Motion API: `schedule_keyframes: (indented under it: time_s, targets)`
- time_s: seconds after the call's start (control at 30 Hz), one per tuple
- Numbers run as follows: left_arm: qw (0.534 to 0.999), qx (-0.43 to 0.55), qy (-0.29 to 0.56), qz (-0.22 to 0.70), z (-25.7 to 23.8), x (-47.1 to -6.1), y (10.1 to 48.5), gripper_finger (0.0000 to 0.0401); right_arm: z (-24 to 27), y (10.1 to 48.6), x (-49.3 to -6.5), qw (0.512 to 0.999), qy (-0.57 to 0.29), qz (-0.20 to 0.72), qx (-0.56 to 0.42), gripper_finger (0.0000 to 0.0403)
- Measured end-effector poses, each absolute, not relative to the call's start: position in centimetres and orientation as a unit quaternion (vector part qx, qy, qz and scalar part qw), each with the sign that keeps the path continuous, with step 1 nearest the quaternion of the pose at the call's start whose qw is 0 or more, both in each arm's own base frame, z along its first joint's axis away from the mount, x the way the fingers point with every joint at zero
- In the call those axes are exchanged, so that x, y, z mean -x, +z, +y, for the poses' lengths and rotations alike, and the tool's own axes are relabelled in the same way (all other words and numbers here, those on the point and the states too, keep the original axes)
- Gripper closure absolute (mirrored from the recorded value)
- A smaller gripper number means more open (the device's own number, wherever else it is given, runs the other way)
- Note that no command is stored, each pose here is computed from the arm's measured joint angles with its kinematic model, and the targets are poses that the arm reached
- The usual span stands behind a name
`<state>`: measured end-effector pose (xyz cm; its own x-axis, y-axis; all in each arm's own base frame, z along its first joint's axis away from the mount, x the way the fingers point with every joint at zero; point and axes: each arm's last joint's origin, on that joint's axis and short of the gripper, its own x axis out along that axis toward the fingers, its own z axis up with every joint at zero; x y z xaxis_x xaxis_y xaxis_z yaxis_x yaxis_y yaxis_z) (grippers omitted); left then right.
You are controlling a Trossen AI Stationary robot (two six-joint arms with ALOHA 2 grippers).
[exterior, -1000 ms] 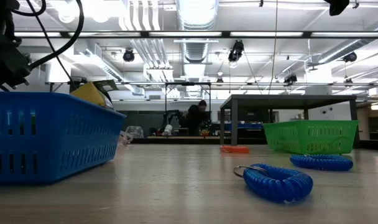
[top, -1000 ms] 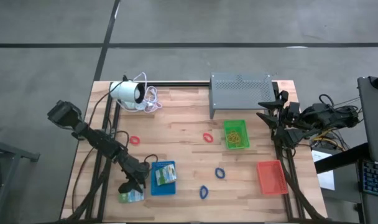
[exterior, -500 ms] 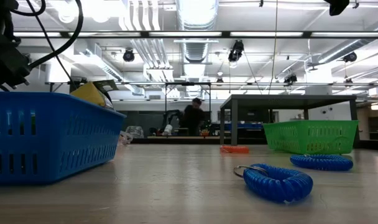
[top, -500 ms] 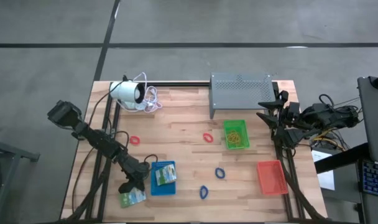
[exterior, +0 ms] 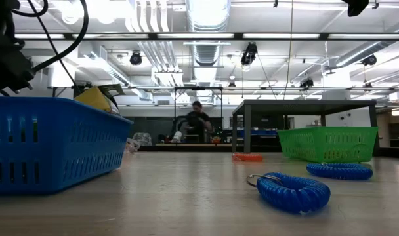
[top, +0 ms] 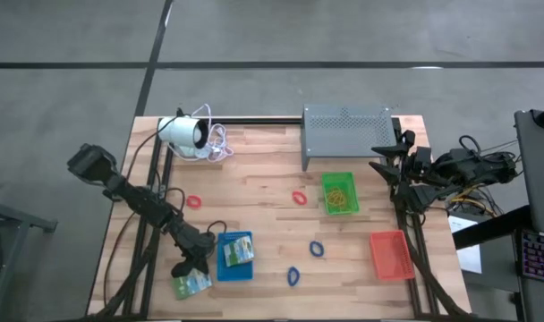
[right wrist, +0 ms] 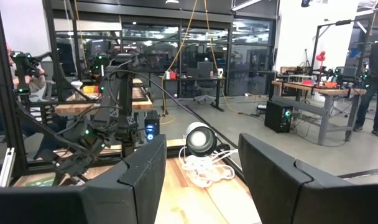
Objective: Pick & Place Office Desk Supplies
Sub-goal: Put the crayon box into the blue bin
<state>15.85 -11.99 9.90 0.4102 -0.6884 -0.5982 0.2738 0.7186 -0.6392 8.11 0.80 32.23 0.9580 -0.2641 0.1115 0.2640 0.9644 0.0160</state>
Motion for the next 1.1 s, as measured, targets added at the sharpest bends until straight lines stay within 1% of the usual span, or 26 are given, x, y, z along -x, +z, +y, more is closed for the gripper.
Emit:
schedule_keyframes:
  time_s: [0.37, 0.67, 0.8, 1.1]
  targets:
    - [0.806, 0.257, -0.289, 0.449, -11.8, -15.7, 10.9, 0.04, 0.8, 32.2, -8.1, 0.989, -0.133, -0.057, -0.001, 0.0204]
    - [0.821, 0.266, -0.277, 0.422, -11.3, -15.2, 12.6, 0.0401, 0.8, 32.2, -8.1, 0.989, -0.133, -0.056, -0.001, 0.0204]
    - [0.834, 0.248, -0.251, 0.423, -11.1, -15.0, 13.6, 0.0401, 0.8, 32.2, -8.1, 0.989, -0.133, -0.056, 0.0, 0.0204]
    - [0.853, 0.196, -0.242, 0.419, -11.2, -15.5, 17.0, 0.0401, 0.8, 32.2, -8.1, 0.989, -0.133, -0.056, 0.0, 0.0204]
